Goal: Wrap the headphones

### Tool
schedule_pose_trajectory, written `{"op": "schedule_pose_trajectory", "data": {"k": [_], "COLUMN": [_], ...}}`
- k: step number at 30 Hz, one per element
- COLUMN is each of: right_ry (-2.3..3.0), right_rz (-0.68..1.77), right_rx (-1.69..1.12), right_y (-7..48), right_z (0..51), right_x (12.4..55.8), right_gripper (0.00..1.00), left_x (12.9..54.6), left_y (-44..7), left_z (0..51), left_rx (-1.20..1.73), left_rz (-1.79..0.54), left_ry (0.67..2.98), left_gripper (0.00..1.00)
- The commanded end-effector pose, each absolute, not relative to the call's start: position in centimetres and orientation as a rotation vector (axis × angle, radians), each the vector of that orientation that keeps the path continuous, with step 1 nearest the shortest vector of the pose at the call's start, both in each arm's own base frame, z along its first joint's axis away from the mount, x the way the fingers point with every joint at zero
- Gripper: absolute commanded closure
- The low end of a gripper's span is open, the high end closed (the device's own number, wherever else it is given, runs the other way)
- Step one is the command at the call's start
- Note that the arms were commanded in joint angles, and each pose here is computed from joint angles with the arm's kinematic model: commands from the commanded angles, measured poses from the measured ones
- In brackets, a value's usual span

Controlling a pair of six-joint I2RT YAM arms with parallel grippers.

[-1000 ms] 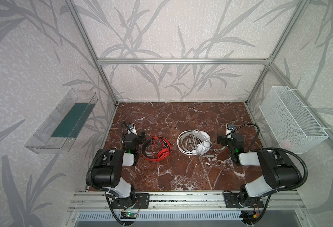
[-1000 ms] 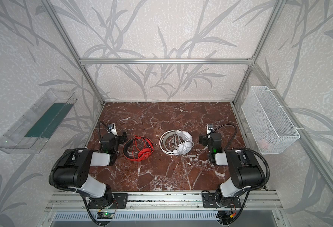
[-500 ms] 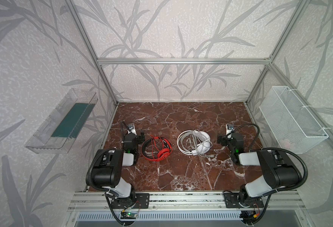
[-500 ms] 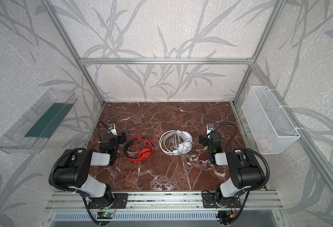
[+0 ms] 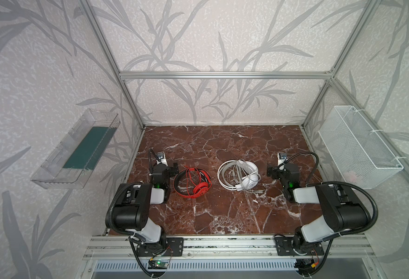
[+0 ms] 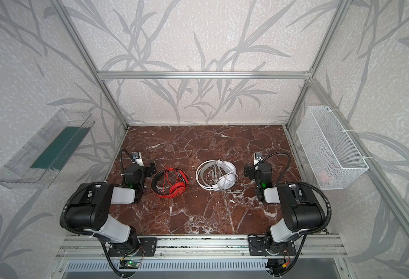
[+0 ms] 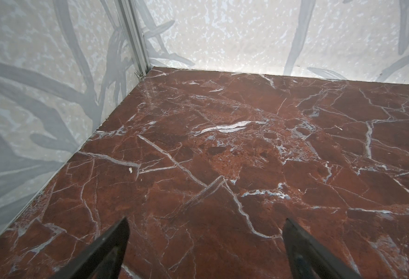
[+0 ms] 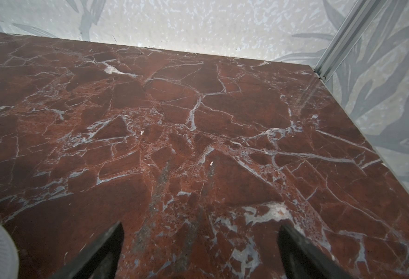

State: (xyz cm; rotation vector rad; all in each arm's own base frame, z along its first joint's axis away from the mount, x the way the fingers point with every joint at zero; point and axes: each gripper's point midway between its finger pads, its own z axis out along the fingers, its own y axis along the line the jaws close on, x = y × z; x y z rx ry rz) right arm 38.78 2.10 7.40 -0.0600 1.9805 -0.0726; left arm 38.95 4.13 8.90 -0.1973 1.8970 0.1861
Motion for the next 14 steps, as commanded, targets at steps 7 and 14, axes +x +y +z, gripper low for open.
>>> {"op": "schedule_pose_trajectory", "data": {"k": [7, 14], "right_ry": [1.932, 1.934], "right_rz": [-0.087, -0.087], "right_rx": [-0.051, -0.051], "right_y": [1.88, 1.88], "right_z": [9.13, 9.08], "right_x": [39.55, 39.54], "right_gripper": [0.01, 0.01], "left_x": [39.46, 39.53], "left_y": [4.32, 4.00], "left_z": [9.49, 9.57], "left_rx": [-0.194, -0.172], "left_rz": [0.192, 0.163], "left_ry": [1.880, 1.879], "left_gripper": [0.01, 0.01]}}
